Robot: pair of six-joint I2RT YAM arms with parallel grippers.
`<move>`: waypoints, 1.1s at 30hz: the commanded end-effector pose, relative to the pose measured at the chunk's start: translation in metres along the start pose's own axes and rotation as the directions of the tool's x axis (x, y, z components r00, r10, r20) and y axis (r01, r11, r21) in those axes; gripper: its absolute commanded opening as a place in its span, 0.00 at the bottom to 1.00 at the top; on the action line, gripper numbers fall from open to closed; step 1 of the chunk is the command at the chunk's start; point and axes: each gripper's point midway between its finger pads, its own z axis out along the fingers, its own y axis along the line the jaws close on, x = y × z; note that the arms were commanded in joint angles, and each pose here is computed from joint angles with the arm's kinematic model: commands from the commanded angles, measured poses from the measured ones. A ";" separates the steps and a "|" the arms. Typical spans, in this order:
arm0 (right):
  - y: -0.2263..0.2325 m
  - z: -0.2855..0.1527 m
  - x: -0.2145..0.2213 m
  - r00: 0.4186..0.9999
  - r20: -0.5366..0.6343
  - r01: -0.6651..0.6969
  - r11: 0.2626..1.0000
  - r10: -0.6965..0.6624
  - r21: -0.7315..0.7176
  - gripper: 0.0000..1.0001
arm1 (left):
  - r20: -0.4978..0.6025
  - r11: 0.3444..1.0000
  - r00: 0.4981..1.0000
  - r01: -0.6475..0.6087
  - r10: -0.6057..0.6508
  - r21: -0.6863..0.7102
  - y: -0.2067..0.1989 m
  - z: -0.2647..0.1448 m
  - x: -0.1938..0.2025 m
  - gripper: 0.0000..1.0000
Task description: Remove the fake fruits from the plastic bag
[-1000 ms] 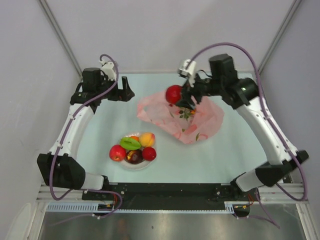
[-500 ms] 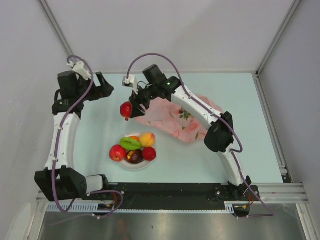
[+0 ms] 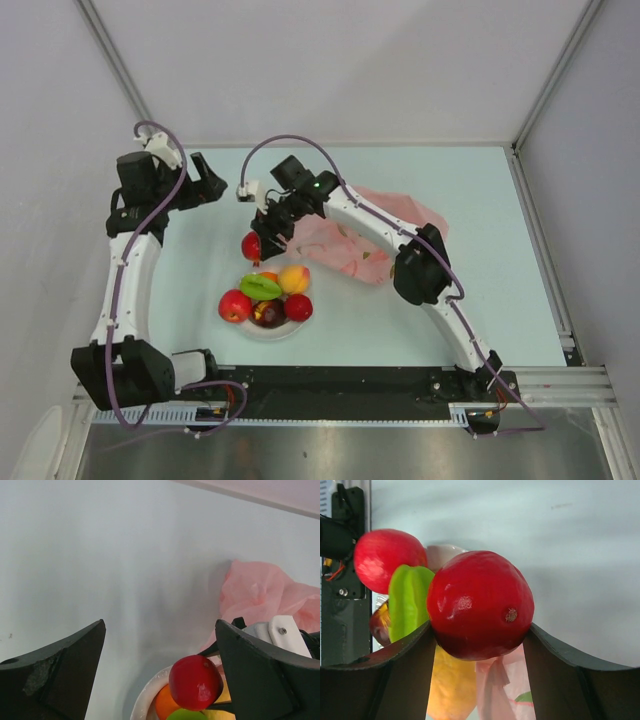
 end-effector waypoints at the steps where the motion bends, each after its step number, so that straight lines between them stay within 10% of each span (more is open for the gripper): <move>1: -0.010 -0.001 0.017 0.998 -0.033 -0.048 0.999 0.048 0.012 0.46 | -0.052 0.998 0.997 0.063 -0.061 0.031 0.000 0.014 0.016 0.96; 33: -0.016 -0.003 0.056 0.925 -0.050 -0.378 0.925 0.376 -0.030 0.48 | -0.397 0.939 0.898 0.284 -0.190 0.193 -0.009 0.055 0.115 0.65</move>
